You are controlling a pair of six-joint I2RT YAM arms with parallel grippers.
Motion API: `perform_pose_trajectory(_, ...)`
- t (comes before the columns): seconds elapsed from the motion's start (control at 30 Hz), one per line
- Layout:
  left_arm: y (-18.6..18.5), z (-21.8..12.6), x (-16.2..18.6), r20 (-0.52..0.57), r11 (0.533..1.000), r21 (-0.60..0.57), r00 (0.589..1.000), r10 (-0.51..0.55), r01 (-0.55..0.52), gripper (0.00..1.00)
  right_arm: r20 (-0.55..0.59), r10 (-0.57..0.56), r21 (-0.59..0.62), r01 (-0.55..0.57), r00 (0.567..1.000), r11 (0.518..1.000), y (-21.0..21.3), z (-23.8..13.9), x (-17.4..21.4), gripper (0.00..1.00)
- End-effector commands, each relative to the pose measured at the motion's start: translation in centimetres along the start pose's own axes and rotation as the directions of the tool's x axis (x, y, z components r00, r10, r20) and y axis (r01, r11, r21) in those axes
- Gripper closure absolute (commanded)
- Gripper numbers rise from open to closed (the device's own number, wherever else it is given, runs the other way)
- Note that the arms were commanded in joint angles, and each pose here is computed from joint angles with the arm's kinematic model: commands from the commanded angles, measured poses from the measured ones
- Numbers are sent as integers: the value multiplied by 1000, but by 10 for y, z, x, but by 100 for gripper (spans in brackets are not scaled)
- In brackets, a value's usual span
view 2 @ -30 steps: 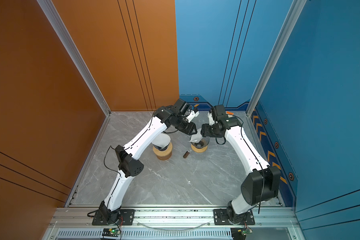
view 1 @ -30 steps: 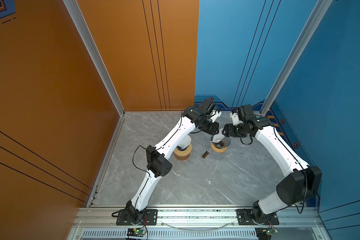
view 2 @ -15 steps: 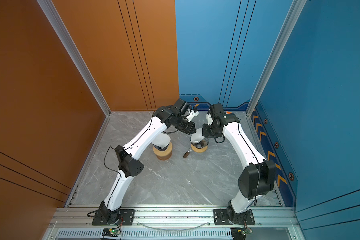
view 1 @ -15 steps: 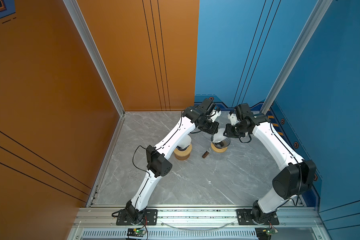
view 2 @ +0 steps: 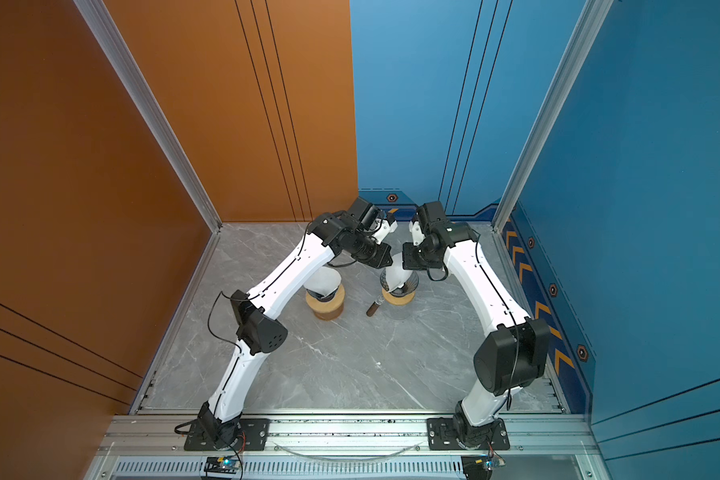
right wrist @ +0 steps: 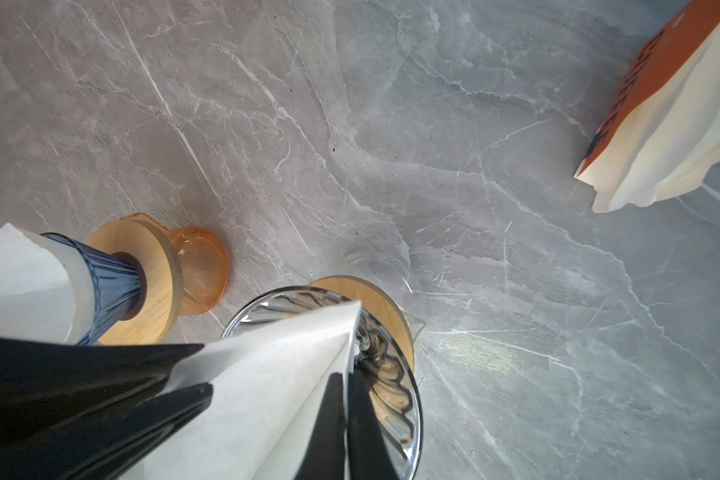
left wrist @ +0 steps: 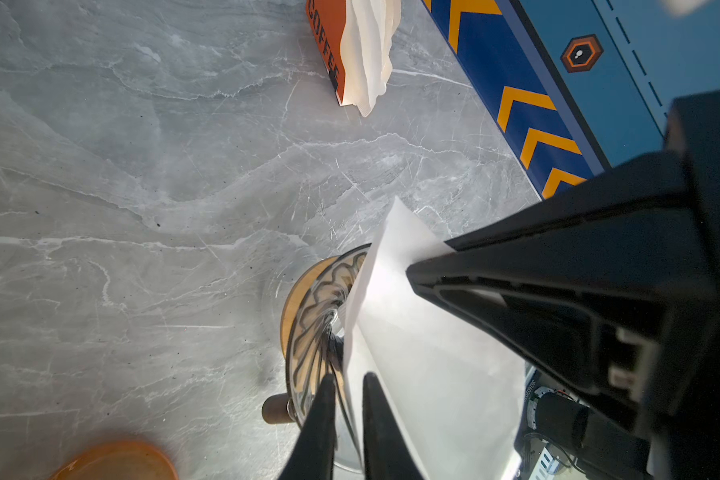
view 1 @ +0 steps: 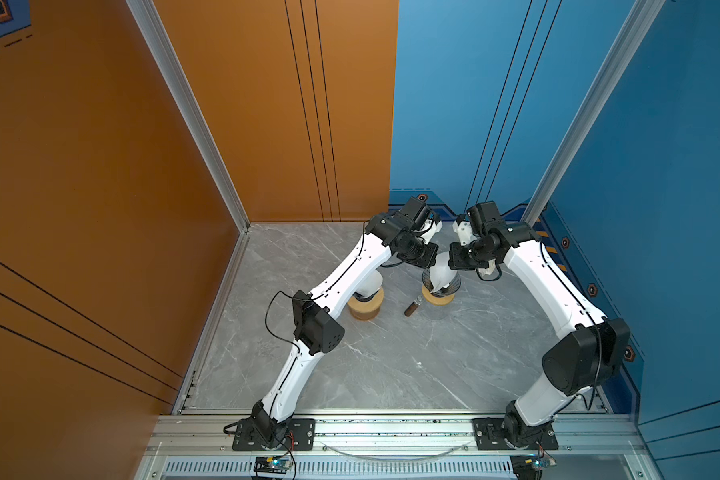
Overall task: Place the coffee filter in the dripper
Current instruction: 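Lower the filter into the glass dripper with both grippers, opening it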
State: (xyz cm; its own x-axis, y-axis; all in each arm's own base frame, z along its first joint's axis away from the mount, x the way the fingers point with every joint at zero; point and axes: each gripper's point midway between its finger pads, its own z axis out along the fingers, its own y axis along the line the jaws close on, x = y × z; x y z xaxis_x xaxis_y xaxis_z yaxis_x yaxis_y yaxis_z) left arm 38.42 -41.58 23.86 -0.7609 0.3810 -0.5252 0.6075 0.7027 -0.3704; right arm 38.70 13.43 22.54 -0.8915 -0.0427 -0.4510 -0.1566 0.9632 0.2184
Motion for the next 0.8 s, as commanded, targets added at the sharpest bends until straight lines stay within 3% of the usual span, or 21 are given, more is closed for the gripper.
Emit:
perform_pose_trajectory(0.0,-2,0,4,-10,1000,-1,1000,-17,17,85,-17,-62,56,62,998,996,-4,2,2,100)
perform_pose_trajectory(0.1,1,4,8,-24,1000,-10,999,-26,25,85,-18,-66,74,67,998,995,-6,3,2,99)
perform_pose_trajectory(0.37,6,0,9,-16,998,-54,1000,-14,13,80,13,-45,119,43,999,992,-11,-8,1,75)
perform_pose_trajectory(0.5,12,-1,12,-23,997,-81,1000,15,-17,73,9,-42,139,40,999,990,-15,-9,6,67)
perform_pose_trajectory(0.77,19,0,19,-56,998,-49,998,27,-30,66,-26,-22,175,26,999,984,-23,-6,17,63)
